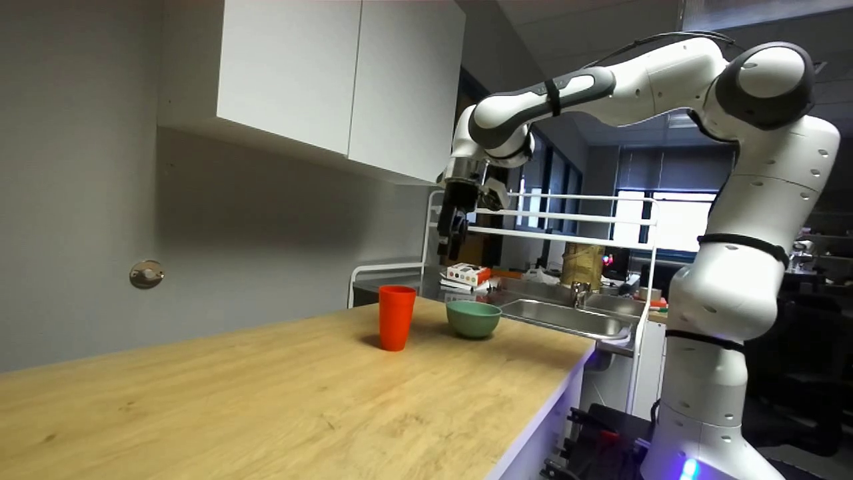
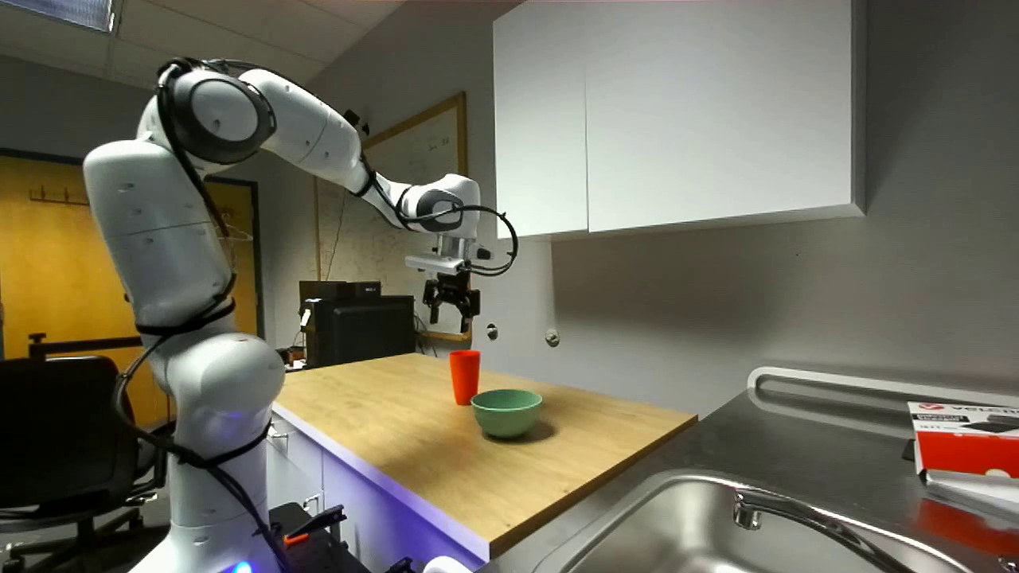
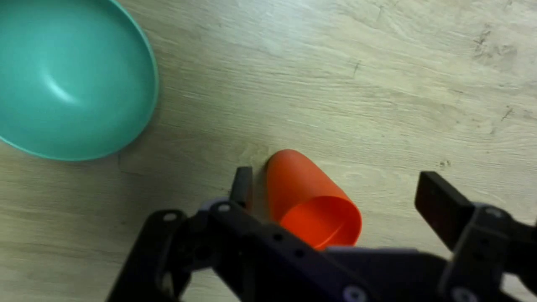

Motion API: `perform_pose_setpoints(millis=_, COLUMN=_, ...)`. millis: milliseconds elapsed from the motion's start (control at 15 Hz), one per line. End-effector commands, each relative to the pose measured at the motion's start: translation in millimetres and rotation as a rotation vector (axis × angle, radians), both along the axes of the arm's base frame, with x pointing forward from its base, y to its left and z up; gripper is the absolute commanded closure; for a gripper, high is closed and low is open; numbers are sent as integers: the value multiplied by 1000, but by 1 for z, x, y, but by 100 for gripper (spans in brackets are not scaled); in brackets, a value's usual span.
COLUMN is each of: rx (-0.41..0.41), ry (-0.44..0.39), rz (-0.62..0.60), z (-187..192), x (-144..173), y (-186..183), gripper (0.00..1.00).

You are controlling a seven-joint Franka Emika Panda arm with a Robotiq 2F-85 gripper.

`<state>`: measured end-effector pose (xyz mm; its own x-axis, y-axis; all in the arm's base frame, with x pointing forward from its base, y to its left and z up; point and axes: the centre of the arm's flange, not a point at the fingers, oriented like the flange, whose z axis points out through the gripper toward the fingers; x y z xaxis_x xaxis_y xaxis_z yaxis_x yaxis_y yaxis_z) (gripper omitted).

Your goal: Empty the contents in the cup into the bowl

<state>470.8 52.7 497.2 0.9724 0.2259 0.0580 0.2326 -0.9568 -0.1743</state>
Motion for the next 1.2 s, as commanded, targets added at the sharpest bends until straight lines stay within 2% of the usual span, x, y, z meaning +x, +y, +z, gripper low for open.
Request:
perform_pose_setpoints(millis=0, rx=-19, ry=37, rz=3, z=-9, x=45, y=42, gripper=0)
perform_pose_setpoints(millis=267, rx=-32, ry=84, rz=26, z=-33, x=72, y=78, gripper=0)
perform_pose_setpoints(millis=600, rx=-27, ry=111, rz=51, z=-51, x=101, y=106, gripper=0)
perform_pose_setpoints(millis=1133, rx=-24, ry=176, rz=36, z=-90, x=126, y=102, gripper=0)
